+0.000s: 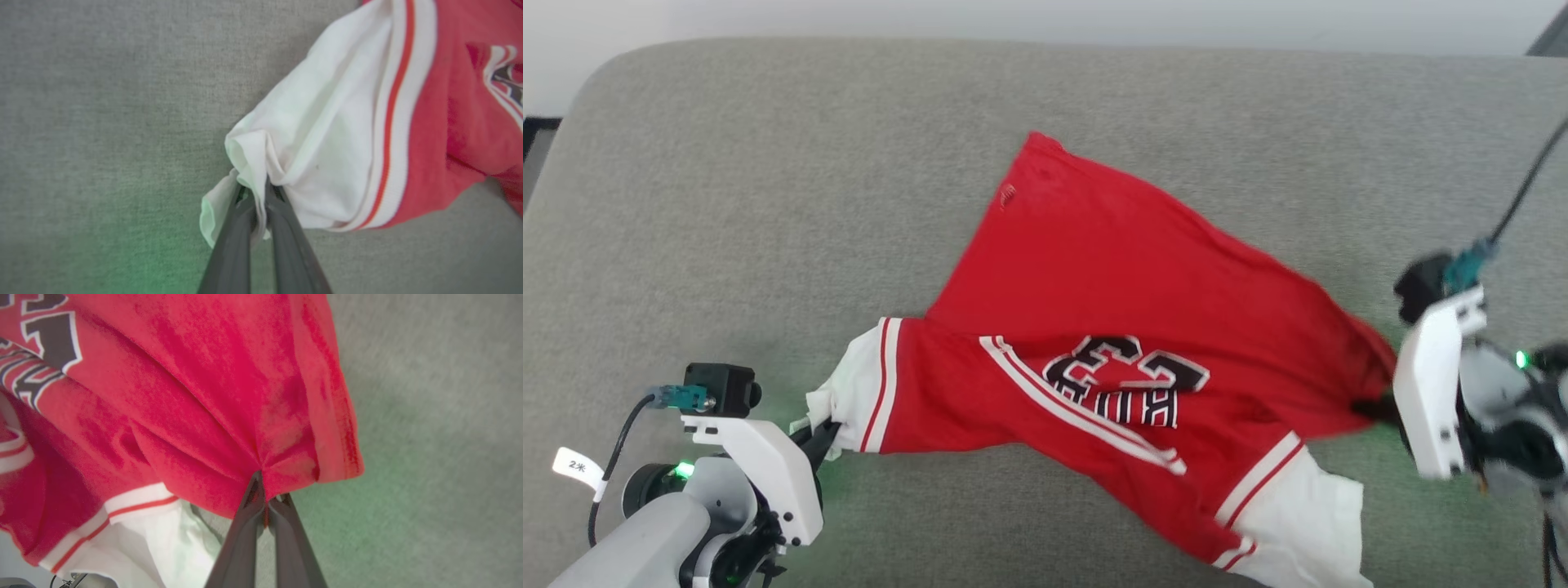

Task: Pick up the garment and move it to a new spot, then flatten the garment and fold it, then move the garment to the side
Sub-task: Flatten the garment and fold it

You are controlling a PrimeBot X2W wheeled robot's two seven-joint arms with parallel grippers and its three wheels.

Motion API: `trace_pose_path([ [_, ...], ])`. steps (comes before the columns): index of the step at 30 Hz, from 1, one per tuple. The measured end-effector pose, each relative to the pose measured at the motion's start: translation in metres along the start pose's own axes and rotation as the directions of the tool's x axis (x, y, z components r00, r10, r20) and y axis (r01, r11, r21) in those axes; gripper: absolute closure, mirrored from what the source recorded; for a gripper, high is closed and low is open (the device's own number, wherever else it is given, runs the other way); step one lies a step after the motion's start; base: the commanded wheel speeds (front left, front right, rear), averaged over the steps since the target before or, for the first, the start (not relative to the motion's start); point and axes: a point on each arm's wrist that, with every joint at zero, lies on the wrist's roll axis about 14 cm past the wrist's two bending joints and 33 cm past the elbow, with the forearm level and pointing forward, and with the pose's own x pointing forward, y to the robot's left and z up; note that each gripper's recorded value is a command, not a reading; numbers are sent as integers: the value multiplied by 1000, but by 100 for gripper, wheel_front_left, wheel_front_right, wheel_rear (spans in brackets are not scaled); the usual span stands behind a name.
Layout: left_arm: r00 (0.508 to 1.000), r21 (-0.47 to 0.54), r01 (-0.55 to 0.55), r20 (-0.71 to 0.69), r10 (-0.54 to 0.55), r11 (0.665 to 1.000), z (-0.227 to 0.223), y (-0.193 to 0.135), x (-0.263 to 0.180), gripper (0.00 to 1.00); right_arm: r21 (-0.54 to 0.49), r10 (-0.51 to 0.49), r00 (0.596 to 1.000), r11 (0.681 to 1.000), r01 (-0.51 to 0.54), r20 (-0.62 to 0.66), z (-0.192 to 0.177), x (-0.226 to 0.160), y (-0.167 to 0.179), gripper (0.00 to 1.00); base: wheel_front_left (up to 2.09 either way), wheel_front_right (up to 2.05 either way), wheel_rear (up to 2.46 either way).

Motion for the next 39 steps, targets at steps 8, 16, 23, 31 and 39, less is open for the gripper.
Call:
trace_pose_path([
  [8, 999, 24, 47, 10, -47, 999, 10, -16, 2, 100, 121, 25, 1000, 992, -23, -13, -65, -1, 11, 100, 0, 0, 0],
  [16, 999, 18, 46, 5, -46, 999, 9, -17, 6, 100, 184, -15, 998, 983, 4, 58, -72, 17, 16, 0, 0, 0, 0],
  [23, 998, 22, 53, 18, -53, 998, 12, -19, 7, 100, 182, -34, 989, 983, 7, 147, -54, -1, 18, 0, 0, 0, 0],
  [31, 998, 21, 56, 19, -56, 998, 12, -20, 6, 100, 159, -88, 954, 986, 43, 287, -15, -42, 16, 0, 0, 0, 0],
  [39, 998, 10, 48, 27, -49, 999, 12, -18, 5, 100, 11, -65, 881, 998, 68, 468, 53, -61, 34, 0, 0, 0, 0],
])
